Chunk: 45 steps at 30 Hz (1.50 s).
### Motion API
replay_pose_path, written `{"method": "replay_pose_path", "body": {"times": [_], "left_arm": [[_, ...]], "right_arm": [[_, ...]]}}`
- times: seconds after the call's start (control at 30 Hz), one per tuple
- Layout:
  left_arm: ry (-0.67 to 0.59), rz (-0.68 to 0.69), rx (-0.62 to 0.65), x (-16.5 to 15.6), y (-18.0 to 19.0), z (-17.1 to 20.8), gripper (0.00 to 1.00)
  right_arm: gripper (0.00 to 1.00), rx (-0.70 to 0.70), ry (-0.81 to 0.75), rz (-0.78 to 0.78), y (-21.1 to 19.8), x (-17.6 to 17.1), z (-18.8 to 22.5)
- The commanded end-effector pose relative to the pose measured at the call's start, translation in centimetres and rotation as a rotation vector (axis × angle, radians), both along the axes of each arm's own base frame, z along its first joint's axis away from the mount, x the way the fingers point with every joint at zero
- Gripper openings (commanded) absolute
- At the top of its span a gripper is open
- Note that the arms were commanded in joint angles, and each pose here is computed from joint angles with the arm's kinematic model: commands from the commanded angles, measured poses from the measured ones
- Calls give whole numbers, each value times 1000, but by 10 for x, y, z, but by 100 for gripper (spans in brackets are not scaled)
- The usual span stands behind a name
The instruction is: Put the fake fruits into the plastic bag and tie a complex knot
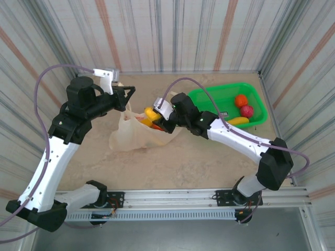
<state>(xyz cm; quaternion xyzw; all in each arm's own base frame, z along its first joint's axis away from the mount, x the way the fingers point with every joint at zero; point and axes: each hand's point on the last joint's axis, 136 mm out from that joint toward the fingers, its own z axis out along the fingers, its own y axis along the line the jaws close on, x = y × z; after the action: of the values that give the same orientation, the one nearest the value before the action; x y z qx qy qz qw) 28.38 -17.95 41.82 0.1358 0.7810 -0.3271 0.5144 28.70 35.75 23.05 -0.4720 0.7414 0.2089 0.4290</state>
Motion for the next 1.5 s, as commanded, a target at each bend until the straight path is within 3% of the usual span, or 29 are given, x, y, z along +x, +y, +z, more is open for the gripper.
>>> {"method": "replay_pose_path", "body": {"times": [0.0,0.1,0.17,0.33,0.57,0.73,0.83,1.07,1.17,1.27,1.47], "left_arm": [[-22,8,-13,-4,4,9,0],[-19,6,-15,-4,4,8,0],[-19,4,-16,-4,4,9,0],[-15,4,-13,-2,3,7,0],[-11,4,-13,-1,2,4,0],[-3,-11,-24,0,-1,4,0],[0,-18,-27,1,-3,3,0],[0,-20,-28,1,-3,2,0],[0,-15,-25,0,-2,2,0],[-3,-21,-31,-1,-3,4,0],[-3,-36,-42,-4,-5,3,0]], "right_arm": [[57,-20,1,34,-1,-8,-12],[70,-24,-10,28,-4,-9,-16],[72,-27,-19,16,-7,-8,-13],[70,30,-33,24,-6,-13,16],[66,231,1,35,-8,-34,108],[63,303,80,6,-25,-51,149],[60,380,30,-67,-43,-50,172],[66,564,128,-312,-115,-20,201],[67,587,148,-469,-152,4,190],[67,526,241,-734,-204,45,143],[71,178,463,-1288,-320,97,11]]}}
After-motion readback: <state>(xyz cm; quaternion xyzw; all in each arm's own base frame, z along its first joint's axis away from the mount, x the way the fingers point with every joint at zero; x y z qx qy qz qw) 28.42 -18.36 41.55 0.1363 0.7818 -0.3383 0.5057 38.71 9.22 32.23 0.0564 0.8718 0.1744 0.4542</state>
